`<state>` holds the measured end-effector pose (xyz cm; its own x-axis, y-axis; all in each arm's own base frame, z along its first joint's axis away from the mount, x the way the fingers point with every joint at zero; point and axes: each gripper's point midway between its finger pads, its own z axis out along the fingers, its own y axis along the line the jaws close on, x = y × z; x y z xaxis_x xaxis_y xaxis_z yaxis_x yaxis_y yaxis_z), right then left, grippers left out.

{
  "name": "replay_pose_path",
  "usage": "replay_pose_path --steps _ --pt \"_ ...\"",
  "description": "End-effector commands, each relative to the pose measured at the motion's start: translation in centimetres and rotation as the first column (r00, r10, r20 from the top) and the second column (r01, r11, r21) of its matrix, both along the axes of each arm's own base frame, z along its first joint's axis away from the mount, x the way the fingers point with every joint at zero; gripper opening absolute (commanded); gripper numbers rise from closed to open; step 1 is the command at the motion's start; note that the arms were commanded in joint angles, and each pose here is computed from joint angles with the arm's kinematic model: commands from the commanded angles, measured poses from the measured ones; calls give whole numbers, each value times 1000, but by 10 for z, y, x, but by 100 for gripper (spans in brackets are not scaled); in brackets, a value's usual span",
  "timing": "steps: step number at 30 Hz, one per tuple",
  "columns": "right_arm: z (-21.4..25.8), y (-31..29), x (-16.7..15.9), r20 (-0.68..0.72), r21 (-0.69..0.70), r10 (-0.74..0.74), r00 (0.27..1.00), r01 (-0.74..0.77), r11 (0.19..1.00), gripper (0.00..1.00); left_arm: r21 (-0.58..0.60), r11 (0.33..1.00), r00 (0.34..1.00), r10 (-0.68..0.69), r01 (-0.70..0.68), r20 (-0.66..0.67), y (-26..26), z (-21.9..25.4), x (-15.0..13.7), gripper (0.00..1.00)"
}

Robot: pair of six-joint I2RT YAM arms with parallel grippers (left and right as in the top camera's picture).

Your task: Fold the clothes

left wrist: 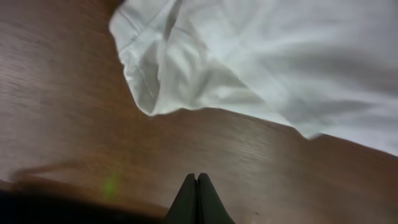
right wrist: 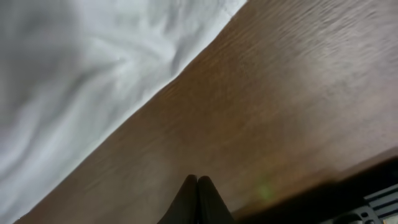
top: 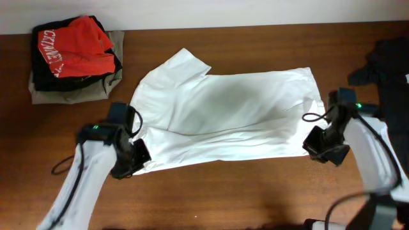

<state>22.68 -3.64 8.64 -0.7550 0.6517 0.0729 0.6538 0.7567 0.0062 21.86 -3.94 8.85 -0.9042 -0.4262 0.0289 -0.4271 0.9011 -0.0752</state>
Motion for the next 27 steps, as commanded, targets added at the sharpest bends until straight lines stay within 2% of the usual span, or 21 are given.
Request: replay_pose_path --steps 1,2,3,4,5,6,7,8,10,13,16,18,20,23,27 --pt "29 -5 6 144 -56 2 990 6 998 6 -35 999 984 14 -7 180 -4 29 13 34" --pt "38 -6 12 194 -65 11 981 2 998 15 -45 999 966 15 -3 258 -6 38 27 53" --pt "48 -7 19 236 -76 29 971 -12 997 32 -50 999 949 9 7 314 -8 45 39 72" --pt "58 -8 25 269 -86 47 962 -24 996 55 -51 998 934 -1 20 357 -9 52 50 81" --pt "69 -8 32 302 -92 78 950 -52 994 82 -49 998 909 -19 43 417 -11 63 66 99" --pt "81 -4 41 344 -88 120 931 -95 992 99 -39 996 866 -47 76 498 -14 81 87 99" --pt "89 -2 46 369 -82 139 919 -117 990 99 -25 994 818 -70 103 571 -16 98 106 99" --pt "96 1 51 393 -73 148 907 -129 989 99 0 992 698 -90 128 711 -20 136 149 99" --pt "94 3 47 376 -67 163 912 -149 987 99 41 987 573 -125 157 810 -25 161 186 99" --pt "87 4 39 326 -49 163 931 -156 987 99 69 984 449 -136 163 883 -31 162 238 99" --pt "79 5 32 277 -38 193 941 -189 981 99 113 978 355 -170 177 919 -39 129 295 99" --pt "75 6 28 246 -25 191 950 -190 981 99 139 971 337 -199 194 920 -44 83 325 99" --pt "71 7 26 222 -16 190 956 -191 981 99 177 949 353 -263 260 898 -53 40 335 99" --pt "68 7 22 195 -5 189 963 -192 981 99 252 905 436 -391 342 811 -54 -17 339 99" --pt "67 7 22 191 -3 189 963 -191 981 99 355 820 443 -549 449 709 -53 -48 340 99"
